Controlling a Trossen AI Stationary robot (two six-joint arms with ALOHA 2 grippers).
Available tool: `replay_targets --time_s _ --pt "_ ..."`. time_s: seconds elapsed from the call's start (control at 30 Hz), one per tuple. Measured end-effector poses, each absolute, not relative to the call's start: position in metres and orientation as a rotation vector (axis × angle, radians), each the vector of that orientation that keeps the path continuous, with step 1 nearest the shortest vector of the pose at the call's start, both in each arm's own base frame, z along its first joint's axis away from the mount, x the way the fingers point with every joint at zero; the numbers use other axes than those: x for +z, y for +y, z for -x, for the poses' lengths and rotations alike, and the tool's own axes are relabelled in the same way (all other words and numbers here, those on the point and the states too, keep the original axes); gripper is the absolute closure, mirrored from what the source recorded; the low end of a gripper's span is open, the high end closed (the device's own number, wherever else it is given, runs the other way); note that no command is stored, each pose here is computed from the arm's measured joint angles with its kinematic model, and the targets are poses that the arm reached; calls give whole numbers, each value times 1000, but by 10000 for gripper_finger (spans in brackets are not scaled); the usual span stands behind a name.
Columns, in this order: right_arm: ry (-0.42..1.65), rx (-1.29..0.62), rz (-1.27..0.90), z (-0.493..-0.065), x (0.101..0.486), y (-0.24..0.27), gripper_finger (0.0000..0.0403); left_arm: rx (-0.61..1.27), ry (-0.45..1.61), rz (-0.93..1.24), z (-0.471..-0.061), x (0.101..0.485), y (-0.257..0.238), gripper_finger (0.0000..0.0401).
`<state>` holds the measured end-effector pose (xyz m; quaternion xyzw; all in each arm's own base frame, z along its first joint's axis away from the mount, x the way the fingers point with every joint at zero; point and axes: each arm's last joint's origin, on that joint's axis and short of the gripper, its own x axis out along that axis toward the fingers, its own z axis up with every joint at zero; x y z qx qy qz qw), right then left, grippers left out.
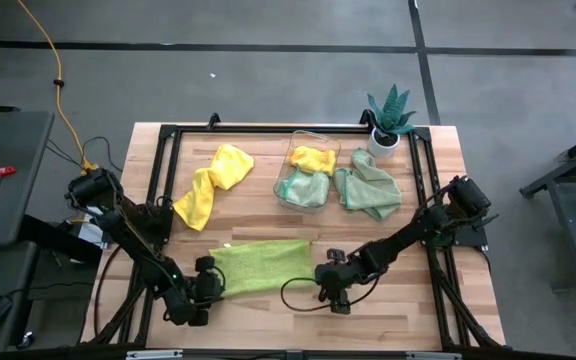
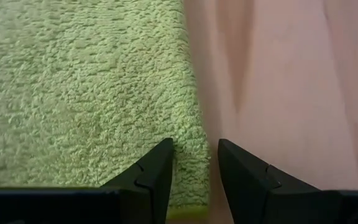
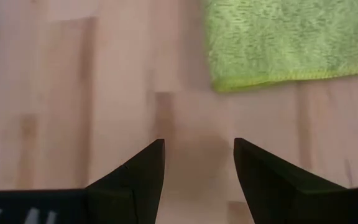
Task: Fold microfiber towels
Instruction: Fold the green towel
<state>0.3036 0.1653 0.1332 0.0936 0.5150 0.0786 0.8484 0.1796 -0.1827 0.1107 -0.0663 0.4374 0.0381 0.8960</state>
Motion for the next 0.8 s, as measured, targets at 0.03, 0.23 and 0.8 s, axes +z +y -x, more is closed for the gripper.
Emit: replay_targets --time_s 0.03,0.23,0.8 --pt "1081 171 -192 -306 136 166 220 67 905 126 -179 114 -182 284" --pt "1028 191 -94 -317 153 170 220 22 929 68 -173 128 -176 284" --pt "982 129 -35 -320 156 169 220 -50 1026 -8 -173 114 -180 284"
